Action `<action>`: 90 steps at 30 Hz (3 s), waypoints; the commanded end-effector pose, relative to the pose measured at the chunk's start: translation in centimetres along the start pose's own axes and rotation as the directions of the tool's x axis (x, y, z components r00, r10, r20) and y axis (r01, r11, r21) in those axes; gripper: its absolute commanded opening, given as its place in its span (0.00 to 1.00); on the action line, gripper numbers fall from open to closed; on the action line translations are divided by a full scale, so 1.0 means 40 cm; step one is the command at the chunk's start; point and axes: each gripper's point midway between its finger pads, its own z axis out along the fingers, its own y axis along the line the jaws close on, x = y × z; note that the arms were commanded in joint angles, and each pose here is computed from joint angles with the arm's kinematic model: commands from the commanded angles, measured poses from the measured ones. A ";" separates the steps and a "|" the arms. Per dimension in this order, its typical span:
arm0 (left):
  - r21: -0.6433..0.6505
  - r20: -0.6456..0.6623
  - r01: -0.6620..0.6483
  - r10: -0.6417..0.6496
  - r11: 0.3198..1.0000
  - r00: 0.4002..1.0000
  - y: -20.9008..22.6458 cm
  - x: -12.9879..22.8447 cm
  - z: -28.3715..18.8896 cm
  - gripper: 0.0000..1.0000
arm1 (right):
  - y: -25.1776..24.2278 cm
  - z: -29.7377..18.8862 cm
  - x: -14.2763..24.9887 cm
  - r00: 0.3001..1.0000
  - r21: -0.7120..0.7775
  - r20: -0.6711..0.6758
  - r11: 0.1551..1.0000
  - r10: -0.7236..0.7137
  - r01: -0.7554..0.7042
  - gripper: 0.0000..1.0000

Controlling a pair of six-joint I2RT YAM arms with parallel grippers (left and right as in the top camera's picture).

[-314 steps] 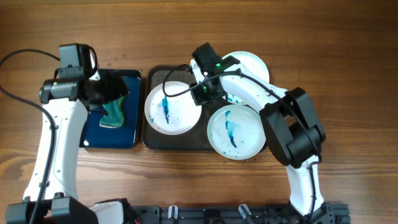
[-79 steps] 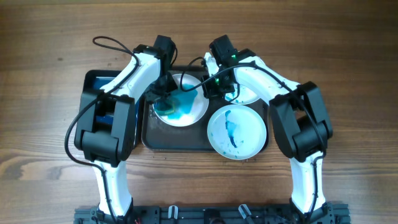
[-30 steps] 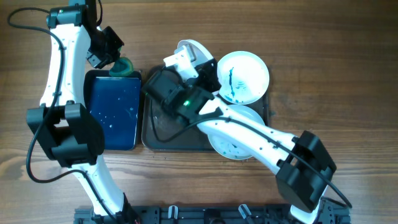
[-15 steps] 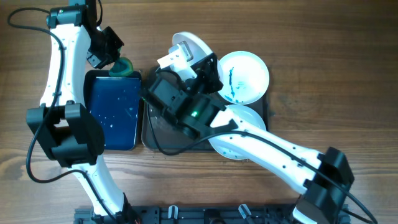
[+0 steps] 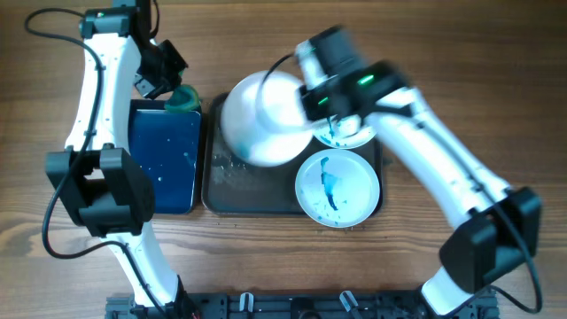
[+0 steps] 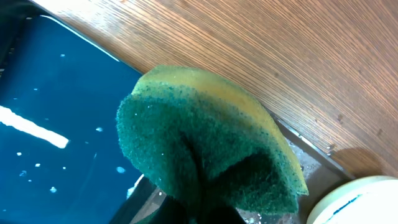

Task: Clean dirty plates on tray and stack at the side
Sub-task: 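Lift the cleaned plate with right gripper and carry it right, then set the plate down on the table right of the tray, then grasp the top plate with right gripper and slide it left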

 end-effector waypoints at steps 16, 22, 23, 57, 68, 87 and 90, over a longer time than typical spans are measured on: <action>0.044 0.067 -0.049 0.046 0.998 0.997 -0.053 -0.010 -0.035 0.04 | -0.747 -0.081 0.347 0.534 0.213 0.050 0.513 0.844 -0.832 0.04; 0.045 0.069 -0.050 0.046 0.998 0.997 -0.054 -0.012 -0.035 0.04 | -0.770 -0.008 0.446 0.506 0.289 0.076 0.467 0.859 -0.836 0.04; 0.045 0.069 -0.050 0.046 0.998 0.997 -0.055 -0.012 -0.035 0.04 | -0.778 -0.006 0.453 0.503 0.305 0.091 0.456 0.860 -0.836 0.04; 0.047 0.078 -0.133 0.129 0.990 0.989 -0.135 0.040 -0.025 0.04 | -0.453 0.224 0.065 0.982 0.161 -0.152 0.983 0.112 -0.087 0.40; 0.050 0.081 -0.135 0.130 0.990 0.988 -0.138 0.039 -0.025 0.04 | -0.478 0.277 0.076 0.984 0.168 -0.178 0.986 0.026 0.004 0.26; 0.047 0.079 -0.135 0.131 0.990 0.988 -0.135 0.040 -0.025 0.04 | -0.215 0.179 0.005 0.987 0.031 -0.093 0.991 0.130 -0.127 0.04; 0.040 0.082 -0.134 0.131 0.990 0.988 -0.133 0.039 -0.025 0.04 | -0.117 0.195 0.042 0.975 0.018 -0.147 0.986 0.168 -0.167 0.04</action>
